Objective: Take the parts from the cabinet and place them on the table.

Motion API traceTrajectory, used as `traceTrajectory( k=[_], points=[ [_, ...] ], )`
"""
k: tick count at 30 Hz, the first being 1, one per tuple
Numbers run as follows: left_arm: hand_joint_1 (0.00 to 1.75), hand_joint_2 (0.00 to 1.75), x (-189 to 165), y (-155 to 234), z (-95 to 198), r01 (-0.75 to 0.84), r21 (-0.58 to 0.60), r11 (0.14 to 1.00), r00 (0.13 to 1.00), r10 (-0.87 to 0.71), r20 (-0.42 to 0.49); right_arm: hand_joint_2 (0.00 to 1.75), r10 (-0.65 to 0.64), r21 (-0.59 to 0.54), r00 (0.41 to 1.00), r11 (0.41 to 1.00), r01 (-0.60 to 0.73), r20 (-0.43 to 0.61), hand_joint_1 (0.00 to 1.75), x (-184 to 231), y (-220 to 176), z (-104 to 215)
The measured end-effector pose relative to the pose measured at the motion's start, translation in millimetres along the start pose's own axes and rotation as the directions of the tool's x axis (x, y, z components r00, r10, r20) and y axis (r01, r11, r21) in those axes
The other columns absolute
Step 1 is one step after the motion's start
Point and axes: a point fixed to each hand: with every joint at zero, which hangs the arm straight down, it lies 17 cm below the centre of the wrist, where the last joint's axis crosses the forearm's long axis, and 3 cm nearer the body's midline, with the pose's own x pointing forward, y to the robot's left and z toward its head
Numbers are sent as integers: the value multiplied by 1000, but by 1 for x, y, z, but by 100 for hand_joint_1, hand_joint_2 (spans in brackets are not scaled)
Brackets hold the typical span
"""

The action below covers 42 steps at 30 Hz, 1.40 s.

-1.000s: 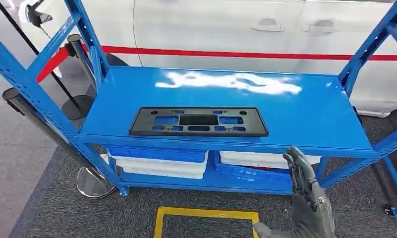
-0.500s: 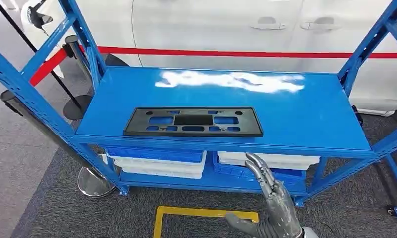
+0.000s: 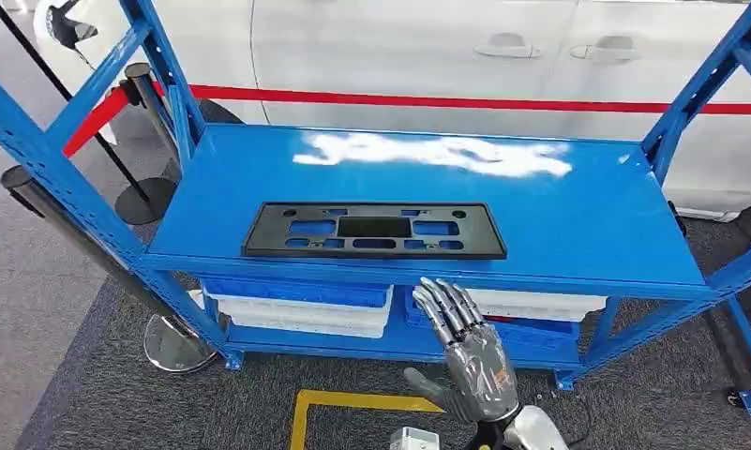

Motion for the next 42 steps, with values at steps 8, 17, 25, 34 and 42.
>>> traceTrajectory(
  k=[8, 17, 25, 34, 42],
  points=[
    [0, 0, 2, -2, -1, 30, -25, 999, 999, -30, 11, 175, 135, -4, 990, 991, -135, 25, 0, 8, 23, -24],
    [0, 0, 5, -6, -1, 41, -62, 997, 999, -40, 20, 175, 210, -43, 975, 977, -208, 66, 0, 40, 45, -56],
    [0, 0, 3, -12, 1, 19, -115, 993, 1000, -17, 14, 175, 288, -74, 952, 957, -281, 104, 0, 68, 66, -67],
    [0, 0, 3, -14, 2, 0, -122, 993, 1000, 2, 10, 175, 304, -67, 940, 953, -297, 153, 0, 77, 78, -66],
    [0, 0, 1, -18, 3, -2, -129, 992, 1000, 2, 3, 175, 309, -40, 937, 951, -306, 163, 0, 70, 87, -62]
  ],
)
